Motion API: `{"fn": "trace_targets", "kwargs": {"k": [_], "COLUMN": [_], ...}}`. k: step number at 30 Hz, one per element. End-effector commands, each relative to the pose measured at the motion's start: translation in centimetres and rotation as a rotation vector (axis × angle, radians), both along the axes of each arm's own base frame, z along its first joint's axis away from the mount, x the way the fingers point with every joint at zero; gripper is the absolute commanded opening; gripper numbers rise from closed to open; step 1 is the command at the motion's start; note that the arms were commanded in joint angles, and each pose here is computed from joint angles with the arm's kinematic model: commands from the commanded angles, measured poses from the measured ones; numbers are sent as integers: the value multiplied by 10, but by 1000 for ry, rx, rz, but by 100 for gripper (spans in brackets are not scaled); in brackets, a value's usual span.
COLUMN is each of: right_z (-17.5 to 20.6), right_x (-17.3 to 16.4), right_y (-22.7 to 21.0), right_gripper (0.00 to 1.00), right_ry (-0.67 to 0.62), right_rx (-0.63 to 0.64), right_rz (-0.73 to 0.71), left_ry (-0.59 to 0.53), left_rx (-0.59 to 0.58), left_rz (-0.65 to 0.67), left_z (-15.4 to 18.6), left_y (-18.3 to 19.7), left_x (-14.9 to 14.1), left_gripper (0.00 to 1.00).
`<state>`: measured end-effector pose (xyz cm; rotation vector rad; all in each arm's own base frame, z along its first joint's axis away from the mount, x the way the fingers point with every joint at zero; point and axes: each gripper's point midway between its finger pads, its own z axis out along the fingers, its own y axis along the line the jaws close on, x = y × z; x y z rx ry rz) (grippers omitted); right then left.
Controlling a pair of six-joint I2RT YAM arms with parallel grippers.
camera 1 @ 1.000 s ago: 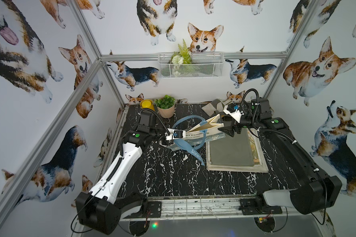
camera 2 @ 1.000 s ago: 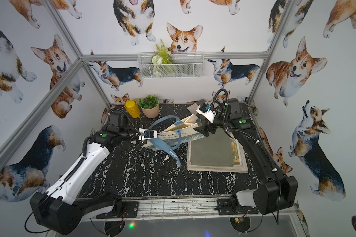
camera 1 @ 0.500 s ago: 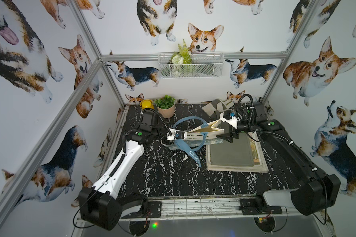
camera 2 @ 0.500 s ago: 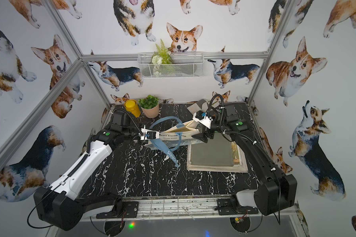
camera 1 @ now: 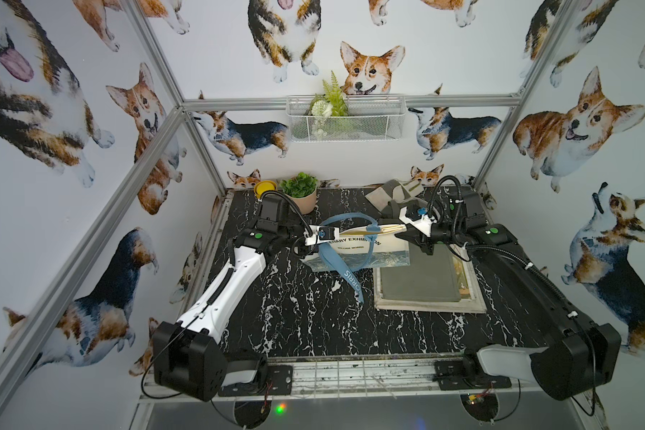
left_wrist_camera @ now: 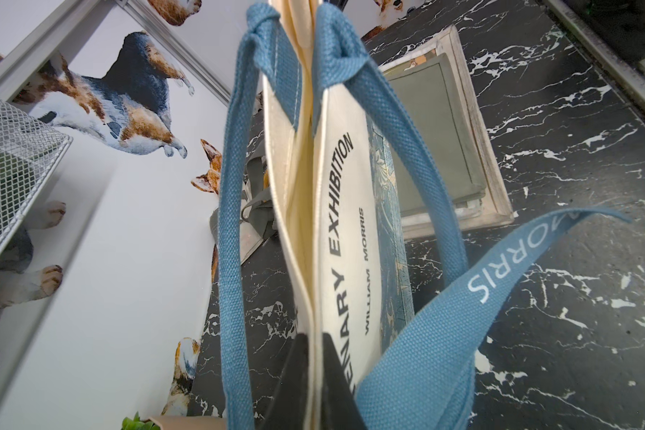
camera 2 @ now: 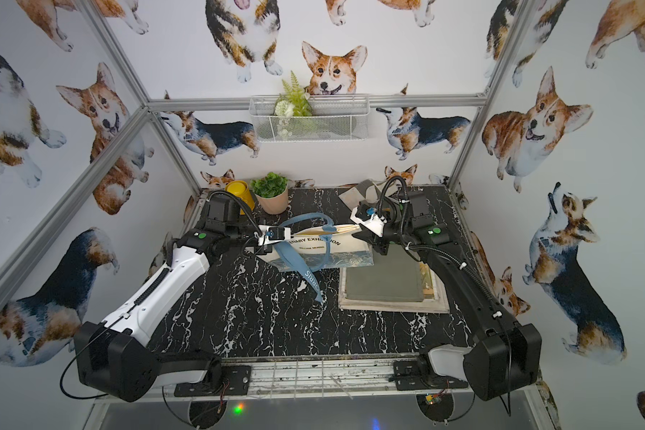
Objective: Put away the canvas bag
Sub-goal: Press the canvas bag.
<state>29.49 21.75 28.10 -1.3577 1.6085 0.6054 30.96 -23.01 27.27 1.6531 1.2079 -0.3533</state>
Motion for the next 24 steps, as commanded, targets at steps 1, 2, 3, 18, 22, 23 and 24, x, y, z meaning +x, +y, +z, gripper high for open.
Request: {"fn": "trace_targets", "kwargs": {"k": [1, 2, 3, 18, 22, 23, 24], "right_z": [11, 13, 13, 13, 14, 15, 15], "right_x": [6, 9, 10, 13, 13, 13, 13], "right_y": [3, 3, 3, 5, 7, 7, 7], "right_gripper": [0, 0, 0, 0, 0, 0, 0], "right_ry": [-6, 6, 16, 131, 143, 144, 144], "right_rx": [33, 42, 45, 84, 99, 99, 98], "right_rz": [-16, -30, -40, -81, -79, -79, -81], "left_ry": [-13, 0, 6, 176, 177, 184, 183], "left_rx": [-62, -65, -72, -242, -217, -211, -204], "left_rz": [-8, 1, 14, -16, -91, -101, -103], "left_z": [24, 25, 27, 79, 89, 88, 88], "left_y": [-6, -6, -5, -29, -62, -68, -74], "left_x": [4, 5, 6, -25, -35, -35, -33], "left_gripper": [28, 36, 42, 62, 61, 60, 60]}}
